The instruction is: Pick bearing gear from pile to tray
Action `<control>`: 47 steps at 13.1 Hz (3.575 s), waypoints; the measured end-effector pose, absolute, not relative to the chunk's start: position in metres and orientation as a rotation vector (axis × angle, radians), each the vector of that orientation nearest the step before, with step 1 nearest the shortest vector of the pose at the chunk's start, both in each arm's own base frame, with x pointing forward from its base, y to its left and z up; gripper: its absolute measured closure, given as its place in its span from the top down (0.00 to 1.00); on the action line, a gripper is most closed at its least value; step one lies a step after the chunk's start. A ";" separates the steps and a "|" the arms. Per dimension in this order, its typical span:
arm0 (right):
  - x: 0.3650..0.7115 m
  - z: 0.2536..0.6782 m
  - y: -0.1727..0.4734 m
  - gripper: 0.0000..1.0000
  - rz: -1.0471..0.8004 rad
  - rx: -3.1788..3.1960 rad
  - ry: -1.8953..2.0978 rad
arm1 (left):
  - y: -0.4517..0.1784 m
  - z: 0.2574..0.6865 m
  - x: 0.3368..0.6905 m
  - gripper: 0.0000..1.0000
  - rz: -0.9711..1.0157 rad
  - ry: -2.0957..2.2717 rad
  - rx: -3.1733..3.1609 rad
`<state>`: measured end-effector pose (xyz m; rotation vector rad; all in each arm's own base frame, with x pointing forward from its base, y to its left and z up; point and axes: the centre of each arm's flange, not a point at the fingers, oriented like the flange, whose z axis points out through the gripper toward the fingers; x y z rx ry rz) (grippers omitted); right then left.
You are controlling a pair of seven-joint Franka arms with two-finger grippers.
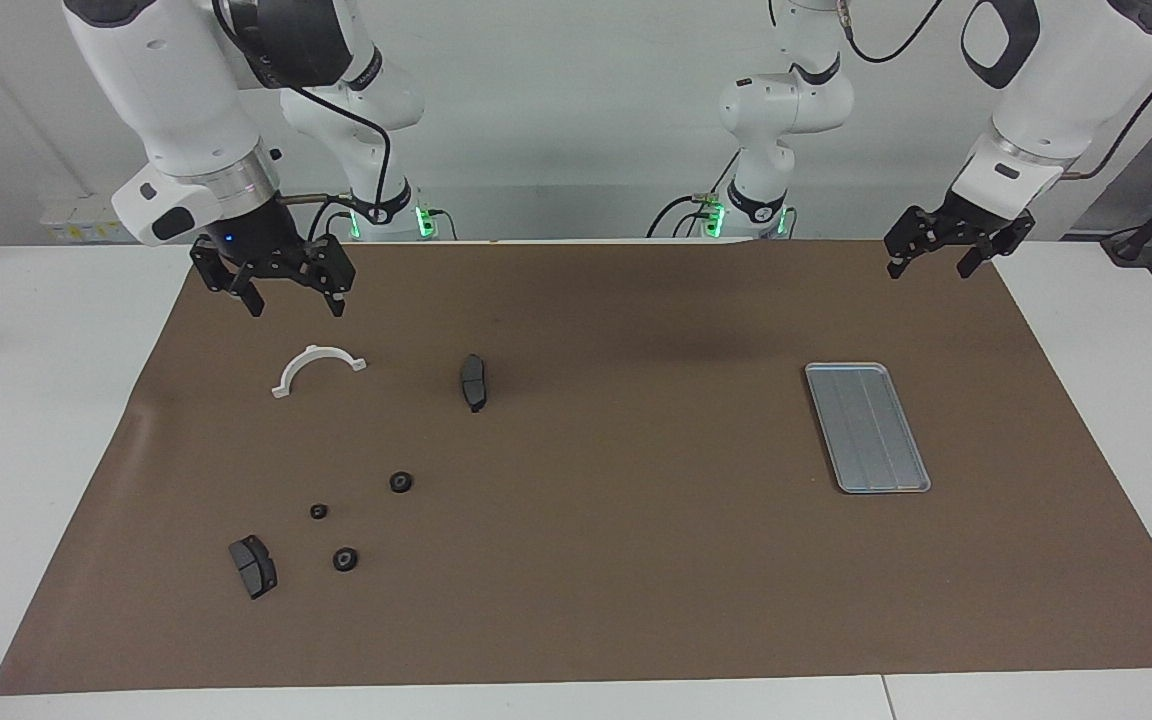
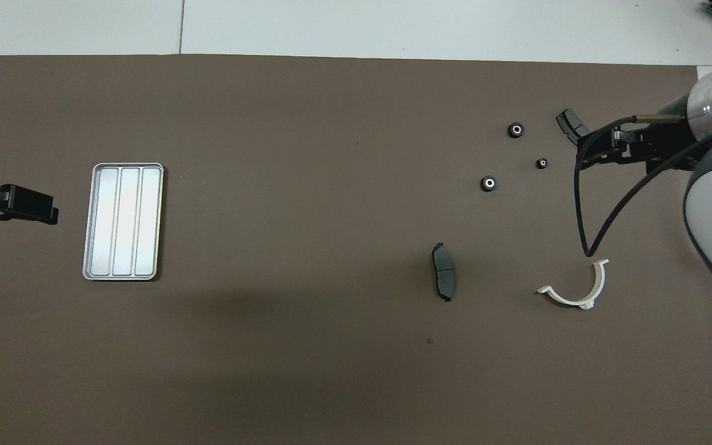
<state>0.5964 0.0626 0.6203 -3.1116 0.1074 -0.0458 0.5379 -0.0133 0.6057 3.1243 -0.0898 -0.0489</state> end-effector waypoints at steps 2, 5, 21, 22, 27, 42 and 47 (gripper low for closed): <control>0.596 0.620 0.062 1.00 -0.046 -3.112 0.108 | -0.013 0.606 0.538 1.00 -0.049 -0.090 3.124; 0.599 0.618 0.060 1.00 -0.057 -3.110 0.115 | -0.013 0.606 0.538 1.00 -0.049 -0.090 3.124; 0.706 0.333 0.110 1.00 -0.112 -3.115 0.050 | -0.013 0.606 0.538 1.00 -0.049 -0.090 3.124; 0.706 0.320 0.114 1.00 -0.092 -3.118 0.057 | -0.013 0.606 0.538 1.00 -0.049 -0.090 3.124; 0.688 0.292 0.111 0.89 0.012 -3.130 0.156 | -0.013 0.606 0.538 1.00 -0.049 -0.090 3.124; 0.675 0.295 0.118 0.35 0.088 -3.138 0.169 | -0.013 0.606 0.538 1.00 -0.049 -0.090 3.124; 0.677 0.362 0.199 0.35 -0.094 -3.079 -0.010 | -0.013 0.606 0.538 1.00 -0.049 -0.090 3.124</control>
